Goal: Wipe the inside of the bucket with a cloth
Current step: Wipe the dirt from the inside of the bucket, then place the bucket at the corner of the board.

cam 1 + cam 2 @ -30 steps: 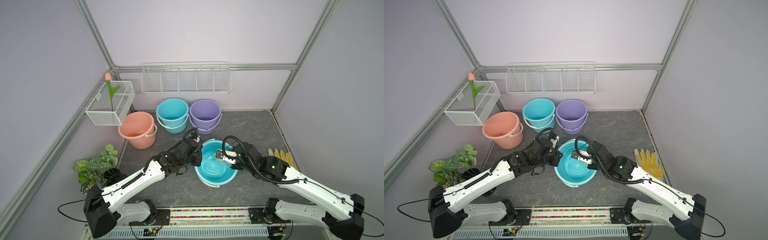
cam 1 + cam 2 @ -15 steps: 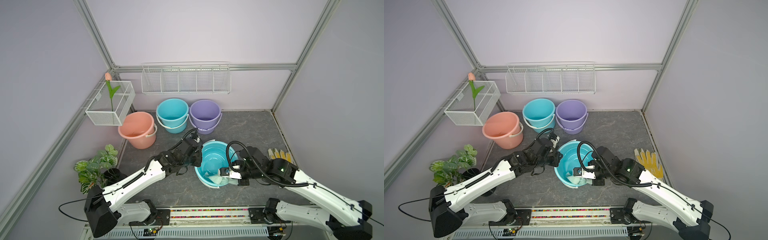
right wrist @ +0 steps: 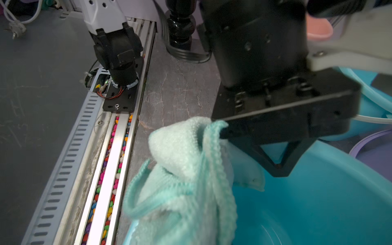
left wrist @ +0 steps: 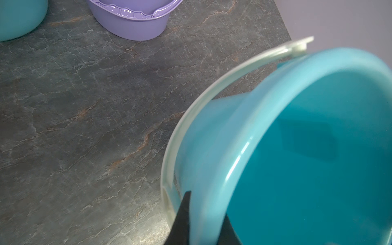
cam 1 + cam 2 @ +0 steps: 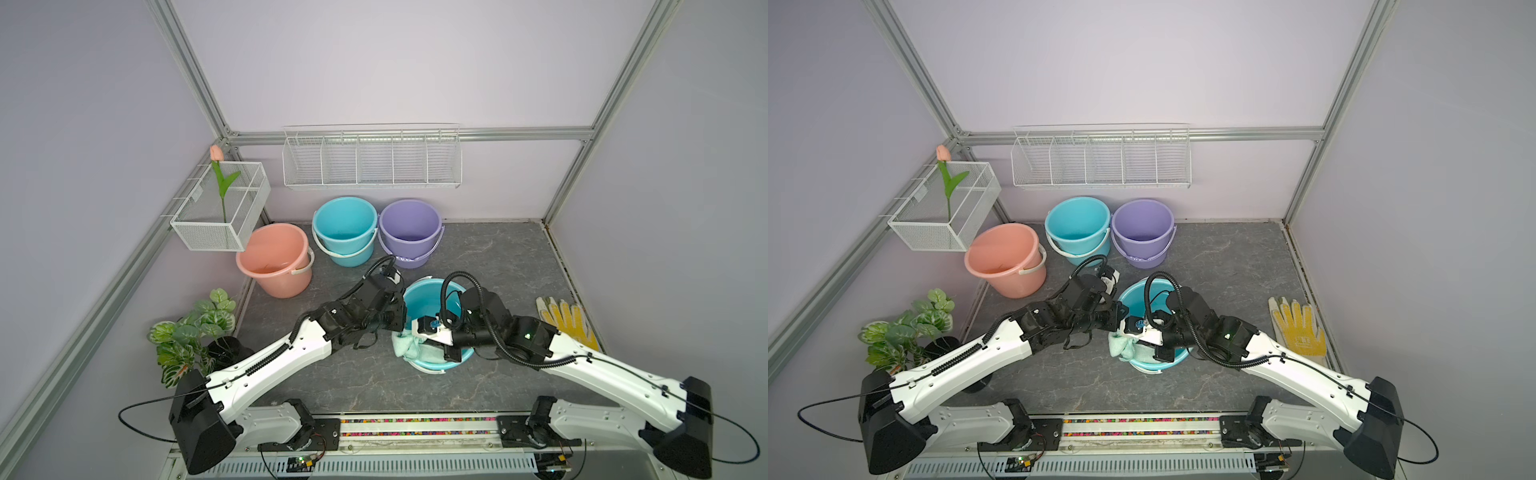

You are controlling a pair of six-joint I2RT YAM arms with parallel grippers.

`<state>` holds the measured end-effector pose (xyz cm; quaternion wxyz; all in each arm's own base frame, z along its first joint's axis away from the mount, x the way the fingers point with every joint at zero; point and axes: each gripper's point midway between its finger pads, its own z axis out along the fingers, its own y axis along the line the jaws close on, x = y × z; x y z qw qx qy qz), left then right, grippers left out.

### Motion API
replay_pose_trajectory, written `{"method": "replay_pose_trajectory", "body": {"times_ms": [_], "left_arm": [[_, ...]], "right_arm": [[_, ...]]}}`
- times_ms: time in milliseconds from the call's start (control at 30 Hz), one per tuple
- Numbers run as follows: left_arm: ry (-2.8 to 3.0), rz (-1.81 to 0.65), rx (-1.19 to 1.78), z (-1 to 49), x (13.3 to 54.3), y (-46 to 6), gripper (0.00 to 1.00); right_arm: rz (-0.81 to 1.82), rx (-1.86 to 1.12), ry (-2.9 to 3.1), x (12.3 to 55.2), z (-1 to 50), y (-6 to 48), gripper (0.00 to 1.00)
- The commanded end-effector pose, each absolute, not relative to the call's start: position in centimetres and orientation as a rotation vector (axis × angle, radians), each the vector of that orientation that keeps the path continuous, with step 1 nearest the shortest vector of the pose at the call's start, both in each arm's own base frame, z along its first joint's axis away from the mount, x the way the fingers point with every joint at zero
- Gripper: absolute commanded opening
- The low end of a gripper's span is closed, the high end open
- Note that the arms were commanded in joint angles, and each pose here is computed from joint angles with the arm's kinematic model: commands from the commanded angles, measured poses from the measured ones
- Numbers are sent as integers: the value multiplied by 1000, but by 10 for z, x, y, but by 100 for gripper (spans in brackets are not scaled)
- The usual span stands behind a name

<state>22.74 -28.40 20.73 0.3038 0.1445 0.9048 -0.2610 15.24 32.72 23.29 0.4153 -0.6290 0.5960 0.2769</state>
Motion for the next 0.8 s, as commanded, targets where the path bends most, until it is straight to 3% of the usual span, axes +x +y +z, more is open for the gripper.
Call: {"method": "replay_pose_trajectory", "body": {"times_ms": [0,300,767], "left_arm": [[2312,-799,341,242,234,-297,0],[2339,-776,291,239,238,-296,0],[2432,-804,218,232,261,-334,0]], "right_arm": [[684,-1416,1465,175,255,344,7],[315,-986,1589,236,297,287,7],[-113,-295,1586,244,415,122,7]]}}
